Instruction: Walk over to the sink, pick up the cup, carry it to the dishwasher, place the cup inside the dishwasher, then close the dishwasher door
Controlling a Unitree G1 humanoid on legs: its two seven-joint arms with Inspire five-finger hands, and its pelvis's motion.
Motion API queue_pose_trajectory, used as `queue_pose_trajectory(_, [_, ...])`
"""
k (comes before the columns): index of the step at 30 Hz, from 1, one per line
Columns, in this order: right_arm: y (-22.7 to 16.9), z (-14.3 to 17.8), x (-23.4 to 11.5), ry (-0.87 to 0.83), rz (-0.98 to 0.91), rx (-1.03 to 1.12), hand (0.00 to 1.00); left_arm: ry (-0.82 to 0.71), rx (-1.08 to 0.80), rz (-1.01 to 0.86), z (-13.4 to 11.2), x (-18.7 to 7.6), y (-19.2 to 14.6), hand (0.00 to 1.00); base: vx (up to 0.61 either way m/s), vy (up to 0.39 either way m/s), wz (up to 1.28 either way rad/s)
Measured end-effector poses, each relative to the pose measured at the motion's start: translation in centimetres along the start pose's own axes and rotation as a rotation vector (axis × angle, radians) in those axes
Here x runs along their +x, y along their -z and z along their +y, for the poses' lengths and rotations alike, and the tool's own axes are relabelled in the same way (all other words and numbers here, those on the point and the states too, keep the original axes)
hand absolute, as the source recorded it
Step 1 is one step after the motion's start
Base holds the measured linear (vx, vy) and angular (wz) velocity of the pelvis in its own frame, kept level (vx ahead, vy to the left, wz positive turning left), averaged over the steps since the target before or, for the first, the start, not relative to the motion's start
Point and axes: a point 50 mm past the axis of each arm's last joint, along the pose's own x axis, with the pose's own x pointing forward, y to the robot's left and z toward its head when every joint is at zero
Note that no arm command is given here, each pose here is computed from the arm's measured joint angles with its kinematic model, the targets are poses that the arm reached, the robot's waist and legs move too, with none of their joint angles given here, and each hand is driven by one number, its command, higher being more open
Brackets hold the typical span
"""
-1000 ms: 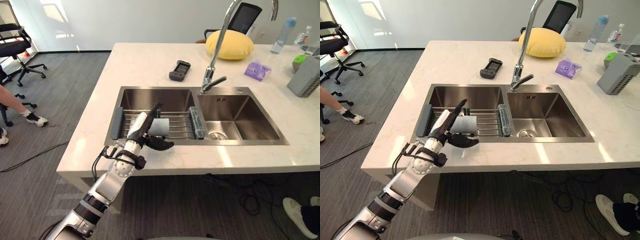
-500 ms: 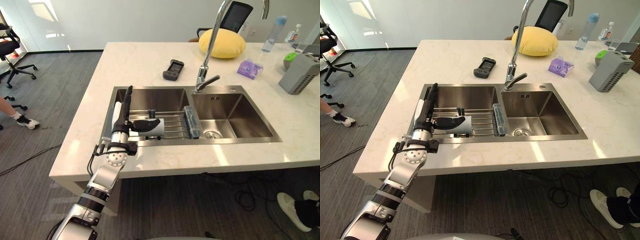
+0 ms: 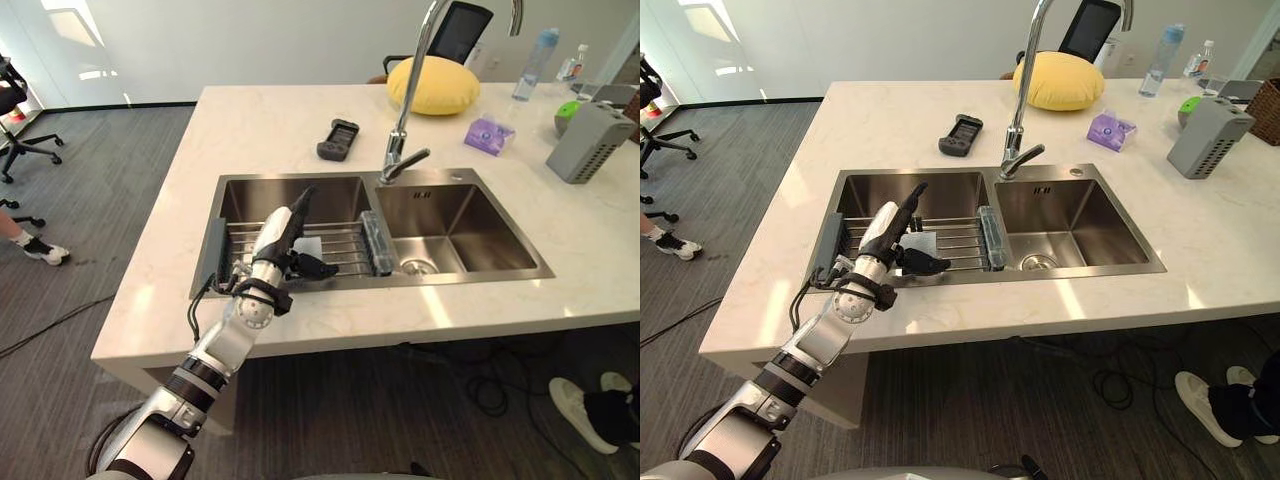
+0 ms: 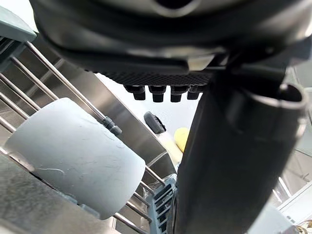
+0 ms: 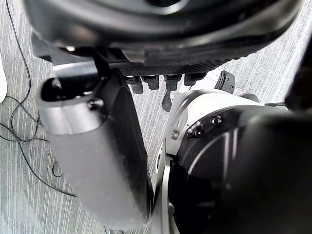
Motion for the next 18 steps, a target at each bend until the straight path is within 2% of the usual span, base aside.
queue_pose_trajectory(13, [-0.1, -0.1, 0.0, 0.002, 0.005, -0.003, 1.0, -0.068, 0.077, 0.032, 0.9, -0.1, 0.8, 1.0, 0.0, 0.0, -0.02])
queue_pose_trajectory(18, [-0.3, -0.2, 0.0, 0.004, 0.003, -0.008, 1.0, 0.032, 0.194, 0.057, 0.8, -0.1, 1.5, 1.0, 0.0, 0.0, 0.0])
